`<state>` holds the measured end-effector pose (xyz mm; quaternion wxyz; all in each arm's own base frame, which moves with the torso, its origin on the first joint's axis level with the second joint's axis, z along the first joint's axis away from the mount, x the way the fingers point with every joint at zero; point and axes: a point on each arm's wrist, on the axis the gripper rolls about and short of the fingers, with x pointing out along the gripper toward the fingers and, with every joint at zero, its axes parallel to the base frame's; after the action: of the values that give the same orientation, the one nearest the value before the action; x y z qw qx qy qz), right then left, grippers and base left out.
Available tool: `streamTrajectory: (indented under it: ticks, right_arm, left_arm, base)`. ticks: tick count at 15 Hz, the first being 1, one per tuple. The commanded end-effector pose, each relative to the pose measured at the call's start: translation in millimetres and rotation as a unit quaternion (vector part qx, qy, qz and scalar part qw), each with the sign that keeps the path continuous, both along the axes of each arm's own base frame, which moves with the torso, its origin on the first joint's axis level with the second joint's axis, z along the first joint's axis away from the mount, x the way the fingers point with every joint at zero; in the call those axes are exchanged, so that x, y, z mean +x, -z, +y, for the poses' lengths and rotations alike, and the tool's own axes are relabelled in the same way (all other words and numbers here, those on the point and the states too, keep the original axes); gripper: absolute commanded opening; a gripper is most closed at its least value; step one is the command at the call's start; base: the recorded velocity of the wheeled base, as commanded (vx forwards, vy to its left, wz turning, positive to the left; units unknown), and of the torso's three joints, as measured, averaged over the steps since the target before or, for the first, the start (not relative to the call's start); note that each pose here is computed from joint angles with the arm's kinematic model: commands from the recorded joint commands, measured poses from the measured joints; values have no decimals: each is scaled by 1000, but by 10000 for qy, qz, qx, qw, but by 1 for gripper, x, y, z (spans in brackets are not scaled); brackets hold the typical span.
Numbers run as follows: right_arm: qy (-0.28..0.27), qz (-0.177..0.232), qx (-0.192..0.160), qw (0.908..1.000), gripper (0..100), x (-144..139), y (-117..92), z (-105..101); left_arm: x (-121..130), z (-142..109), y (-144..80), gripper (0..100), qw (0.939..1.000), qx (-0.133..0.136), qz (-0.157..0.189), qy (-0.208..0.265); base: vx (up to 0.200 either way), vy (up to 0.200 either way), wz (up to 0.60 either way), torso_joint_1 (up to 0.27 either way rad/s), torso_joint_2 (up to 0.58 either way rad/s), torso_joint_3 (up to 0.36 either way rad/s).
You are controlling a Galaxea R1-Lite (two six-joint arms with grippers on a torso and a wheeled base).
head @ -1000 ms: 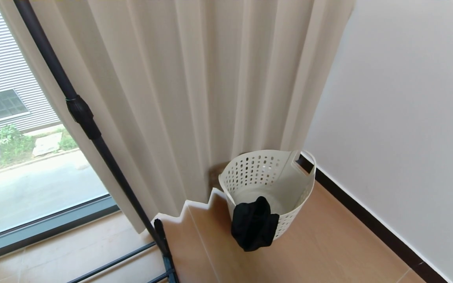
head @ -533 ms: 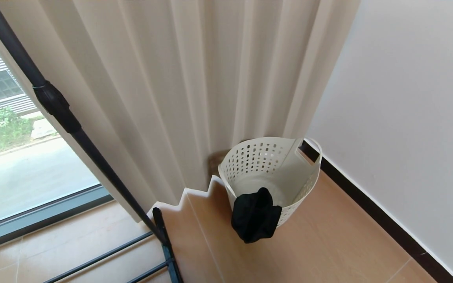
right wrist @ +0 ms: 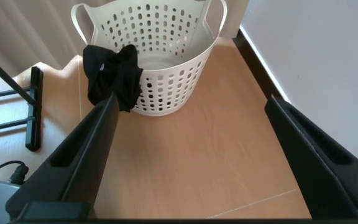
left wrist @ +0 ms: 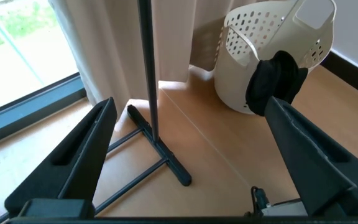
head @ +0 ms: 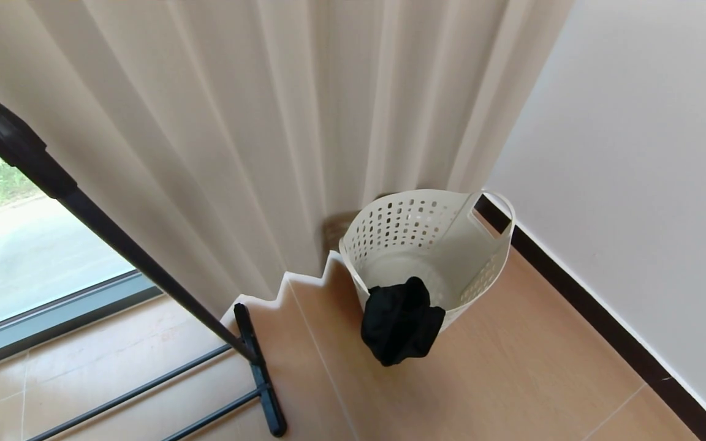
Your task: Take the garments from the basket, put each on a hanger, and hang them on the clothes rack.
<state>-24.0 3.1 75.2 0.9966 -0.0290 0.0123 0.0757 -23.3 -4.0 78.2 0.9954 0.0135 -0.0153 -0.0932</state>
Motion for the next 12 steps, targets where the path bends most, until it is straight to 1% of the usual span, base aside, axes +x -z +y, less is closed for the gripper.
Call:
streamTrajectory:
  ticks: [1,12]
  right_arm:
    - [-5,-1,-6,10000,100,0,0,0]
    - [-13,0,2,10000,100,0,0,0]
  left_arm:
    - [0,0,0,100,10000,-1,5,1]
    - [0,0,0,100,10000,-8,6,1]
  base:
    - [0,0,0,2,-2,-193]
    - [0,0,0,1,1,-197]
